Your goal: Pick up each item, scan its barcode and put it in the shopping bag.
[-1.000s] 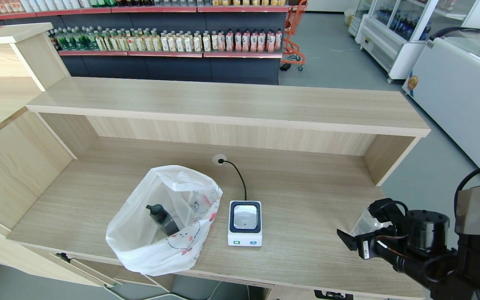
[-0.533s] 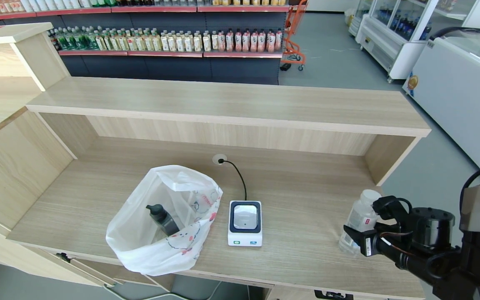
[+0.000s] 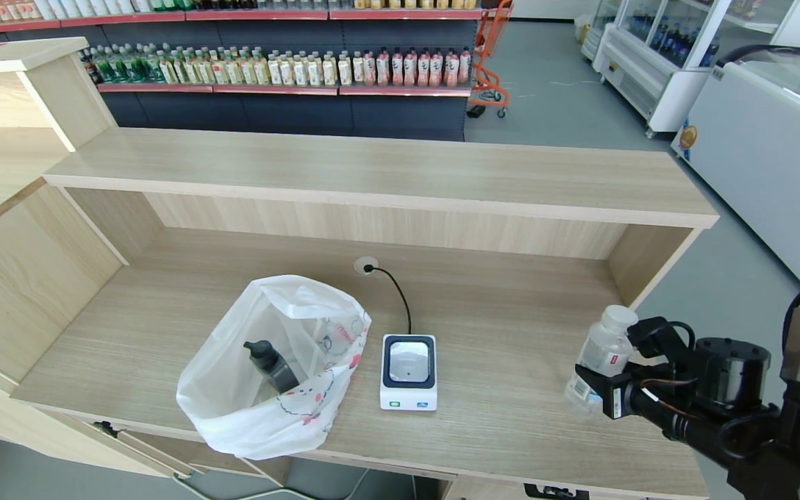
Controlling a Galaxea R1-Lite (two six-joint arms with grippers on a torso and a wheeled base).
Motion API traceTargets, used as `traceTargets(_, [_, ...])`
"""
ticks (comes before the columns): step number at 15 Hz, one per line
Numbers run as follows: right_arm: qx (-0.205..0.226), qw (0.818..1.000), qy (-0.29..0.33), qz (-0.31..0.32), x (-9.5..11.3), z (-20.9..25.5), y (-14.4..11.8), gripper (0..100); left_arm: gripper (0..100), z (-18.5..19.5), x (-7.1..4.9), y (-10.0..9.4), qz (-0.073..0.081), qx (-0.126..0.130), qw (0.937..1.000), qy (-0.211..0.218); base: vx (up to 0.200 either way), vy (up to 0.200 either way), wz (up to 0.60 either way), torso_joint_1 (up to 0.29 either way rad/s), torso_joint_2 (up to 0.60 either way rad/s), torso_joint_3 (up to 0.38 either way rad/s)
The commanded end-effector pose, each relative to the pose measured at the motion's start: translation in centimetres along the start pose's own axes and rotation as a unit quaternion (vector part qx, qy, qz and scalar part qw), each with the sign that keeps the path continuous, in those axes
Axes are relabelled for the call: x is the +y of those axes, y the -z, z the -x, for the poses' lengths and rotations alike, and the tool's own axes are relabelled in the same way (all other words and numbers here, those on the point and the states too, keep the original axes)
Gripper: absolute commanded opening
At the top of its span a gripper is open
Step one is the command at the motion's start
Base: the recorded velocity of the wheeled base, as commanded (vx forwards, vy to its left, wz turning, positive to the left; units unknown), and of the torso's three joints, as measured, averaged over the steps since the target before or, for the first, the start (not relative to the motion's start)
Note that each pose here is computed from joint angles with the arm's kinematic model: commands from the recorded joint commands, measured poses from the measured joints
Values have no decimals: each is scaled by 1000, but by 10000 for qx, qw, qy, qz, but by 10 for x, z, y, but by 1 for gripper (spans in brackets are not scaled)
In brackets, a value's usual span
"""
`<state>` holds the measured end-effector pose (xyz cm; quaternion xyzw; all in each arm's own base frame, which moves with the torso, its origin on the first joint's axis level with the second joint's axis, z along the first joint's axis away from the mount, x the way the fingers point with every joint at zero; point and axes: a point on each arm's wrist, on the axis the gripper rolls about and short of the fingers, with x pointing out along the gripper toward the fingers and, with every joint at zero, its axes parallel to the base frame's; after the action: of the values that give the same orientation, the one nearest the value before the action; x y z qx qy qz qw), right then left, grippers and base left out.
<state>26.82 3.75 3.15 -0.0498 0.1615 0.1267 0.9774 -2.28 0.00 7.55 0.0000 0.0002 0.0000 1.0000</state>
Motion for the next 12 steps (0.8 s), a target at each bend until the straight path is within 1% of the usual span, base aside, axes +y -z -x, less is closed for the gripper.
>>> traceTargets(1, [-165,9999,2,24,0,2,-7,0,100,0,0,0,0,-2,10000,0,0,0,0,0,0,0])
traceTargets(2, [-346,9994,-50,23,-1,2,-15,0,100,0,0,0,0,-2,10000,0,0,0,0,0,0,0])
traceTargets(3, [-574,9981,-231,-1,-1,2,-25,0,100,0,0,0,0,-2,10000,0,0,0,0,0,0,0])
traceTargets(6, [-1393,9852,-921,-393,0,14,-65,0,100,0,0,0,0,-2,10000,0,0,0,0,0,0,0])
traceTargets(7, [-1532,9811,-1107,-407,2,21,-73,0,100,0,0,0,0,-2,10000,0,0,0,0,0,0,0])
traceTargets(8, [-1649,9725,-1574,-470,4,35,-87,0,100,0,0,0,0,-2,10000,0,0,0,0,0,0,0])
traceTargets(9, [-1612,9628,-2057,-691,7,51,-99,0,100,0,0,0,0,-10,10000,0,0,0,0,0,0,0])
traceTargets(10, [-1618,9514,-2473,-867,10,67,-116,0,100,0,0,0,0,-2,10000,0,0,0,0,0,0,0])
traceTargets(11, [-1571,9462,-2658,-973,13,74,-124,0,100,0,0,0,0,-2,10000,0,0,0,0,0,0,0])
traceTargets(12, [-1479,9224,-3294,-1368,21,99,-154,0,100,0,0,0,0,-2,10000,0,0,0,0,0,0,0])
